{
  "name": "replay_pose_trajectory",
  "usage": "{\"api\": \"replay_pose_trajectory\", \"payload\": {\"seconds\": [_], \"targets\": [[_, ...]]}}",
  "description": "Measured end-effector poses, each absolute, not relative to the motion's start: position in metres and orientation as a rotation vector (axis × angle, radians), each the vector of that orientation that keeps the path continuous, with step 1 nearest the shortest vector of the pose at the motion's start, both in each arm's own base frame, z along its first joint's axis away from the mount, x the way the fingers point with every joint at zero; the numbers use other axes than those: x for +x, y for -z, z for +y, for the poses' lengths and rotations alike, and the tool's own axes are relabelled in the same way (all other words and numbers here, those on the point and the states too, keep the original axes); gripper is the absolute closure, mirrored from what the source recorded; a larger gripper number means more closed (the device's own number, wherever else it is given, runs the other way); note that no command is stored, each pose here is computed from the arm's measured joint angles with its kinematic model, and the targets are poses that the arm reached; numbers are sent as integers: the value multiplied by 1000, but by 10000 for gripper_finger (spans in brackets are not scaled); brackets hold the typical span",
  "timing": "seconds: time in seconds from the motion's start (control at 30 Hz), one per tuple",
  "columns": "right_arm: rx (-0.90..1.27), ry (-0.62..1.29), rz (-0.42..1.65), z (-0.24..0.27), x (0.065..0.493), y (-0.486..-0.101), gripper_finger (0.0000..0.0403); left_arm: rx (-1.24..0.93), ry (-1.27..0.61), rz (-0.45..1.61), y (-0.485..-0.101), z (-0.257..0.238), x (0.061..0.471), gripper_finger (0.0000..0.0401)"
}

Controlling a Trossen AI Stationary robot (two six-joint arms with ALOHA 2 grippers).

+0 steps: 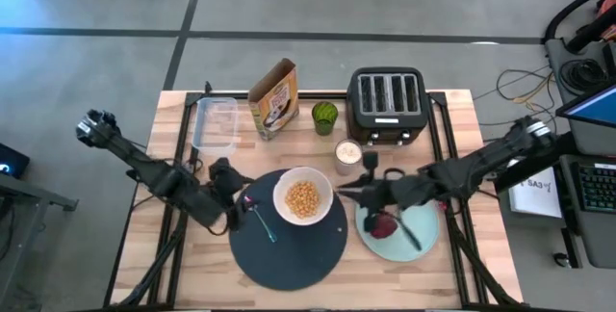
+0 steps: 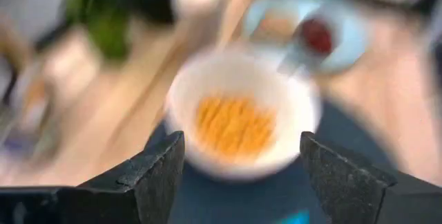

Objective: Arrange a breakfast setting
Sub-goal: Return to Home Position

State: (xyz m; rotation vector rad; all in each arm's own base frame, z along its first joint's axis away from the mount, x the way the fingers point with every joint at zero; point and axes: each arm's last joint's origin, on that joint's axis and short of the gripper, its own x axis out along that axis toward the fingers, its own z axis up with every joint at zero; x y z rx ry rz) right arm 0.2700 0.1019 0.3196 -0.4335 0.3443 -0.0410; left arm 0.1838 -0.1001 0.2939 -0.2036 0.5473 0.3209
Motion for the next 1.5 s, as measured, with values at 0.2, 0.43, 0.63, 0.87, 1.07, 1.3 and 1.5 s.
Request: {"api": "replay_pose_trajectory", "payload": {"seconds": [0.2, 0.43, 0.63, 0.87, 1.07, 1.3, 1.5], "targets": [[-448, 54, 268, 87, 243, -318, 369, -234, -352, 904, -261, -110, 189, 152], [-462, 54, 250, 81, 229, -315, 369, -164, -258, 1115, -212, -124, 200, 212], [-471, 53, 256, 80, 225, -312, 369, -91, -268, 1191, -186, -124, 200, 312], [-492, 50, 259, 80, 225, -311, 369, -87, -305, 1215, -163, -115, 195, 392], [-499, 50, 259, 80, 225, -311, 369, -81, -359, 1148, -147, -104, 195, 399], [-500, 50, 260, 80, 225, -311, 369, -80, -418, 1167, -135, -89, 191, 401], [-500, 50, 260, 80, 225, -311, 369, -57, -488, 1123, -133, -80, 192, 401]]}}
